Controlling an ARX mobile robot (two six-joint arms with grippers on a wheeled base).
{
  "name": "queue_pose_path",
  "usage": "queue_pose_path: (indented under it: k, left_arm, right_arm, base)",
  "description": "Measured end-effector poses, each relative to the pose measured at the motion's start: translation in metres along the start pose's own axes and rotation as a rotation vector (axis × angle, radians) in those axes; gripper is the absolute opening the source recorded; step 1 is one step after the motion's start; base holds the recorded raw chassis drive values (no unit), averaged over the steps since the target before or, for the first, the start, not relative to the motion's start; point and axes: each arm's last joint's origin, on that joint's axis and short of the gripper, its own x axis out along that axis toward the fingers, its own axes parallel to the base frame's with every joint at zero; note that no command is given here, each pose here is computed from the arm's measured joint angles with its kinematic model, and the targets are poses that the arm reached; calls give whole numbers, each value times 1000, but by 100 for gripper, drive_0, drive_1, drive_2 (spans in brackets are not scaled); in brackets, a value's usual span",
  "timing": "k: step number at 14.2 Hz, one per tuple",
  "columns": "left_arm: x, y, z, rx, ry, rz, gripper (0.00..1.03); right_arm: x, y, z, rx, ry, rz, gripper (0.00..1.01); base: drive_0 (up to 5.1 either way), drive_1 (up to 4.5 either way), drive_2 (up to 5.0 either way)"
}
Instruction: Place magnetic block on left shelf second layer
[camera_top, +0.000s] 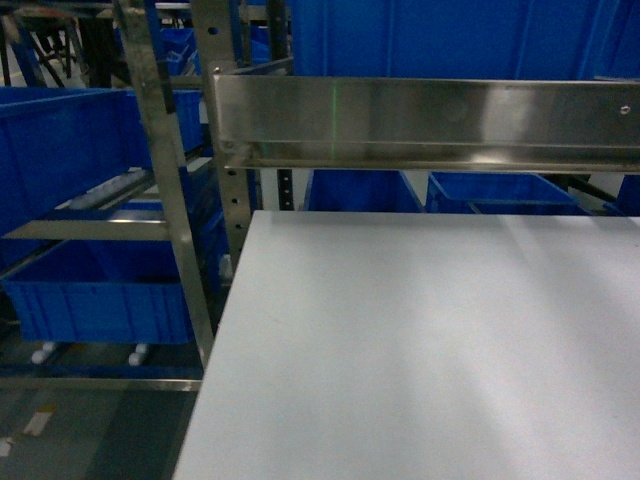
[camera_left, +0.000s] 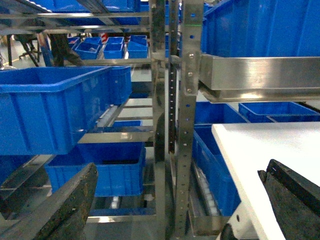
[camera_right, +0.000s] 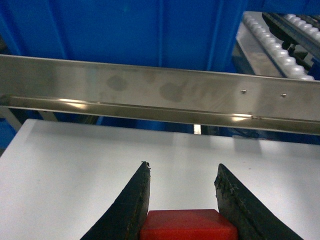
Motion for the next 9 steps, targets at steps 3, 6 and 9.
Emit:
queue_pose_path:
  k: [3,6,9]
  left_arm:
    - [0,0,0,0,2,0,98]
    - [0,0,0,0,2,2,98]
    - [0,0,0,0,1,0,98]
  right_arm:
    - [0,0,0,0,3,0,33]
    - [0,0,0,0,3,1,33]
    - [0,1,0,-1,1,5,33]
  base:
    - [-488,258,258]
    - [-497,248,248]
    - [-496,248,248]
